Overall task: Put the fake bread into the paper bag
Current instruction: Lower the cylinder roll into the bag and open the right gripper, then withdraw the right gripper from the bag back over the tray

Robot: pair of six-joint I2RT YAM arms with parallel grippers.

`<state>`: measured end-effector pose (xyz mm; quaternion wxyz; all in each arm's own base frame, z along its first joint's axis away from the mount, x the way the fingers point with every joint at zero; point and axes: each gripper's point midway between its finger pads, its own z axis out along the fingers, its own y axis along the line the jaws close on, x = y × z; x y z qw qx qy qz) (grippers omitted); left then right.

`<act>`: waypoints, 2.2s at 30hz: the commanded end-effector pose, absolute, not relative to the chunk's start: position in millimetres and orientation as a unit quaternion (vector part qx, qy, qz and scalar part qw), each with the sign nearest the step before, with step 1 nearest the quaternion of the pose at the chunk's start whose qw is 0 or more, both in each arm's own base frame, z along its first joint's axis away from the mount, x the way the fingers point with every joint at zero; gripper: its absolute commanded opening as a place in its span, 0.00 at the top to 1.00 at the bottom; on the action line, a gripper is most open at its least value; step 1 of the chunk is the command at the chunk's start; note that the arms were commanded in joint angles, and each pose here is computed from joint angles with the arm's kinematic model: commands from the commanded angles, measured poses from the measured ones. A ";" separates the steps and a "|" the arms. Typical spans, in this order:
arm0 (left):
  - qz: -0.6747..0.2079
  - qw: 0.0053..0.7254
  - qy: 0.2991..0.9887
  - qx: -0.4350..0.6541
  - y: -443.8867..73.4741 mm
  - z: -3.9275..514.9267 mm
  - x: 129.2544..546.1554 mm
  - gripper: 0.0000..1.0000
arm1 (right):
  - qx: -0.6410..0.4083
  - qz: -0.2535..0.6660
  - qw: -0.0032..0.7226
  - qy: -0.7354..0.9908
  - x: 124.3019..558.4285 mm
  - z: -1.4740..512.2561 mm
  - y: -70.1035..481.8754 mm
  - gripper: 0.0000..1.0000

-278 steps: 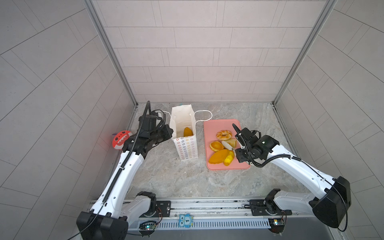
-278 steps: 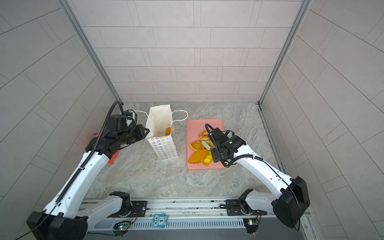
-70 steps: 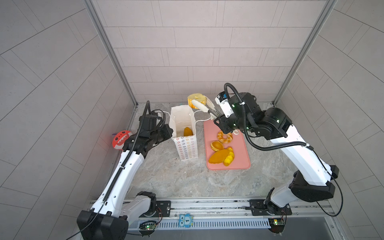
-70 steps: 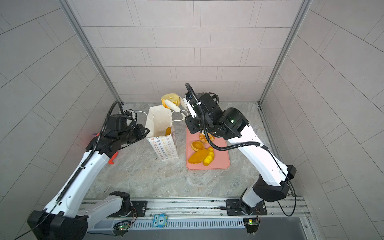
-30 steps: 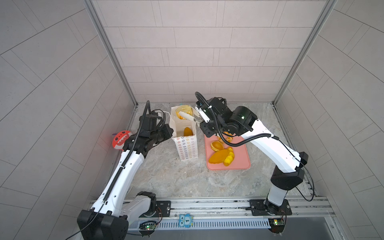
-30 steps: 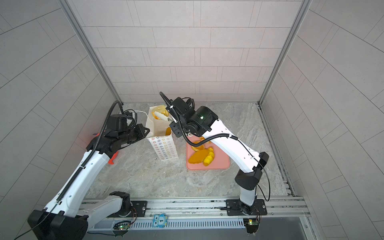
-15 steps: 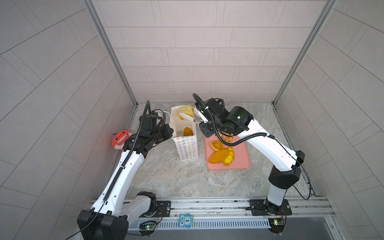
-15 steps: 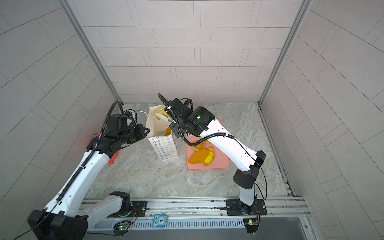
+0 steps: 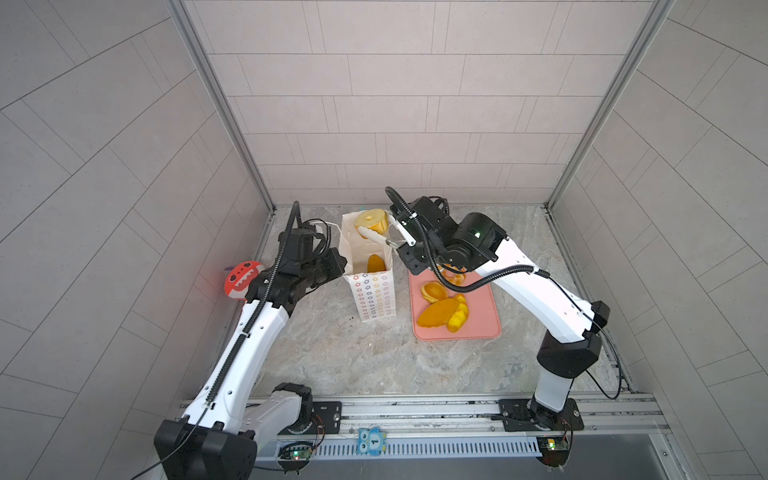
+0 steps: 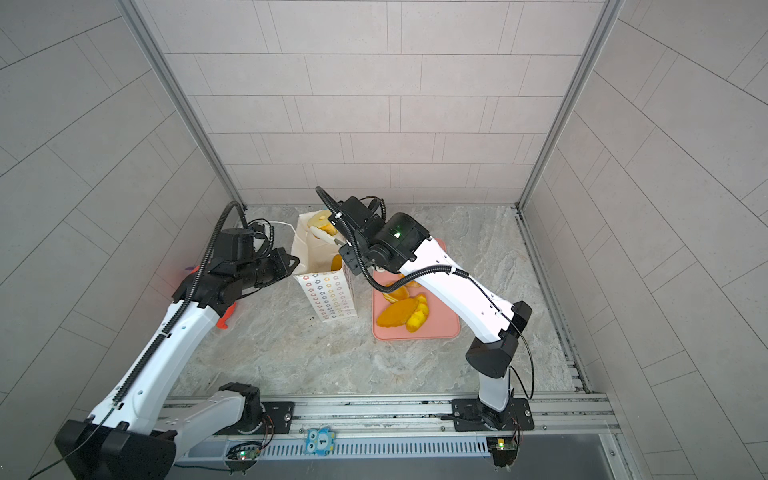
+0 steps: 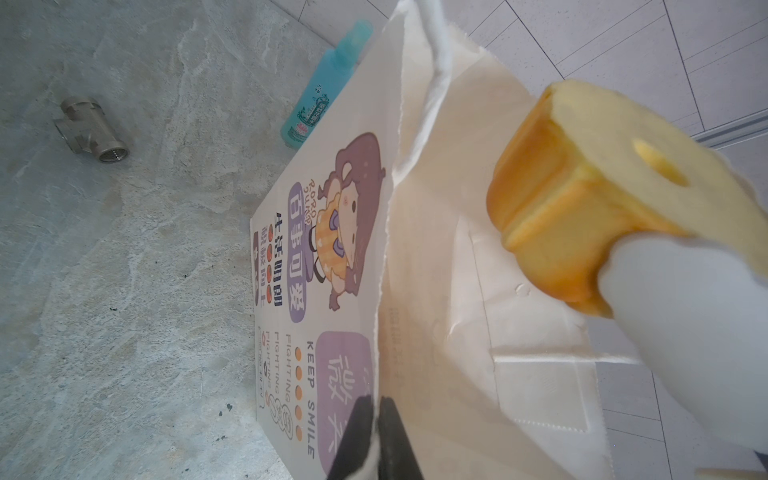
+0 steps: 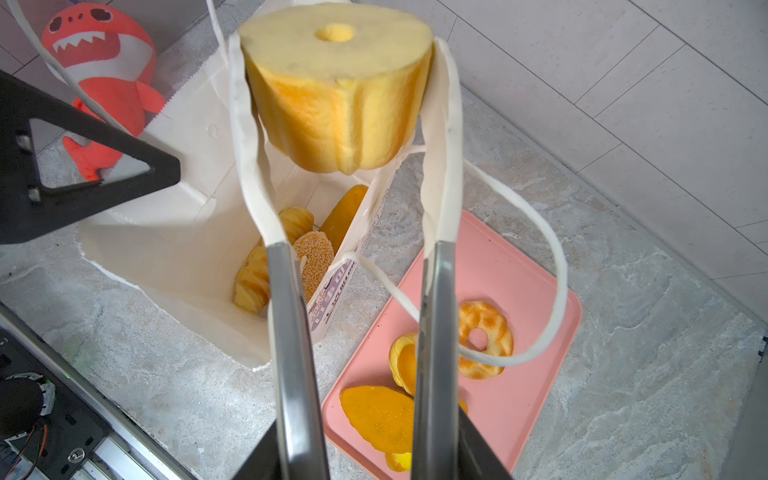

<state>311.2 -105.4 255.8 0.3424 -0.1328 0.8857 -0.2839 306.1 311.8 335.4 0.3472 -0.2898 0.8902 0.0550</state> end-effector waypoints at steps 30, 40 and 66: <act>-0.288 0.350 0.882 -0.130 -105.9 262.3 311.2 0.90 | -0.222 0.031 0.440 0.870 298.3 399.7 247.2 0.49; -0.289 0.350 0.881 -0.129 -106.9 264.2 313.5 0.90 | -0.167 0.023 0.442 0.881 296.7 396.2 192.9 0.49; -0.291 0.349 0.882 -0.127 -108.2 263.6 315.6 0.90 | -0.078 0.011 0.293 0.953 290.1 246.3 114.5 0.52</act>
